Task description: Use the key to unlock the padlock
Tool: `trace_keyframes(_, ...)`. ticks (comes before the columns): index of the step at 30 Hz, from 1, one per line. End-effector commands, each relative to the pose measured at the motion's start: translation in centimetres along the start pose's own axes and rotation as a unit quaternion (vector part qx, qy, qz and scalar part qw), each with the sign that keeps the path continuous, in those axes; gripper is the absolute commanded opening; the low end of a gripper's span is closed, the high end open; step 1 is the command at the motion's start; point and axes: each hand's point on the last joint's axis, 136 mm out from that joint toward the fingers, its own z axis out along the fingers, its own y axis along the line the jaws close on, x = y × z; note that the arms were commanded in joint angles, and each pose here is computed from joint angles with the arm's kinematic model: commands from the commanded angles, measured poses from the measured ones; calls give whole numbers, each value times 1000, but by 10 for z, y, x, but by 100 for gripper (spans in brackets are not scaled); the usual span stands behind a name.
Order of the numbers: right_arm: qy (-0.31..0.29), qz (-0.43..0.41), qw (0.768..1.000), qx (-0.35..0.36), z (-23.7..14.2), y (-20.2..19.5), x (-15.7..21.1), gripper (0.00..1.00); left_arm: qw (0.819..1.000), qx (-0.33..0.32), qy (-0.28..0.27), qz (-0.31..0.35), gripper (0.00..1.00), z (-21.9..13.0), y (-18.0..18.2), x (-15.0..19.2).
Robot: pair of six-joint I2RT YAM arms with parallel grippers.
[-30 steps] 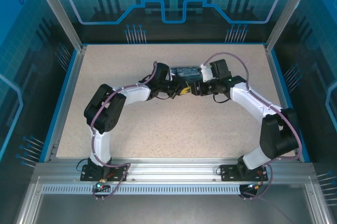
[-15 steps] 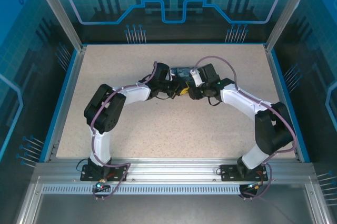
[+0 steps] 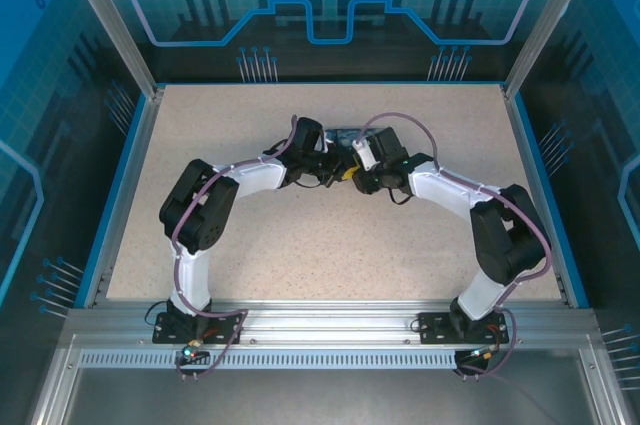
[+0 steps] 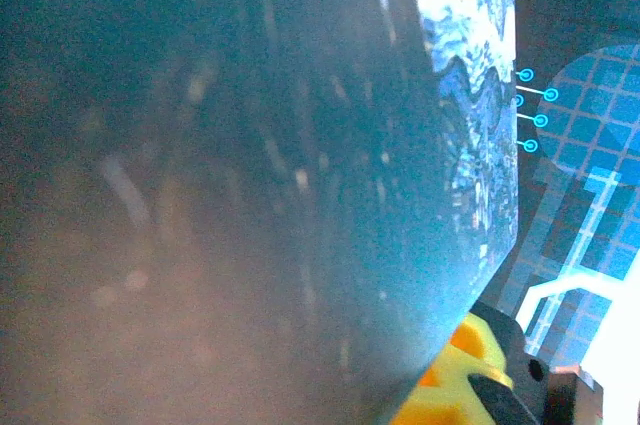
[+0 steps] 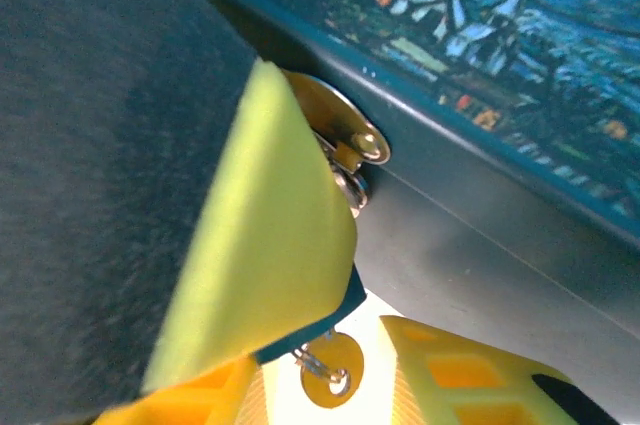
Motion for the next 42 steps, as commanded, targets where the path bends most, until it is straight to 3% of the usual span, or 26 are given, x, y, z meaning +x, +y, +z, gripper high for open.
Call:
trace_keyframes(1,-17,-7,1000,9,2,1,-14,27,999,25,21,21,0,-9,-30,11)
trace_keyframes(10,-23,-4,999,-23,-7,9,-25,8,999,16,21,22,0,-7,-24,11)
trace_keyframes(17,-17,80,978,-194,-26,31,-26,1,999,9,17,27,0,-4,-15,9)
trace_keyframes(19,-22,125,958,-258,-34,33,-29,6,1000,7,15,26,0,-4,-11,8)
trace_keyframes(20,-22,142,949,-282,-37,34,-29,18,1000,6,15,27,0,-3,-11,8)
trace_keyframes(21,-21,153,944,-293,-40,34,-29,37,1000,5,15,26,0,-3,-10,8)
trace_keyframes(23,-22,166,944,-285,-43,29,-26,48,1000,3,15,25,0,-2,-8,8)
trace_keyframes(29,-24,218,939,-264,-45,14,-11,60,1000,-4,13,24,0,-1,0,8)
trace_keyframes(42,-35,326,913,-244,-13,0,-1,60,999,-34,23,18,0,-1,40,25)
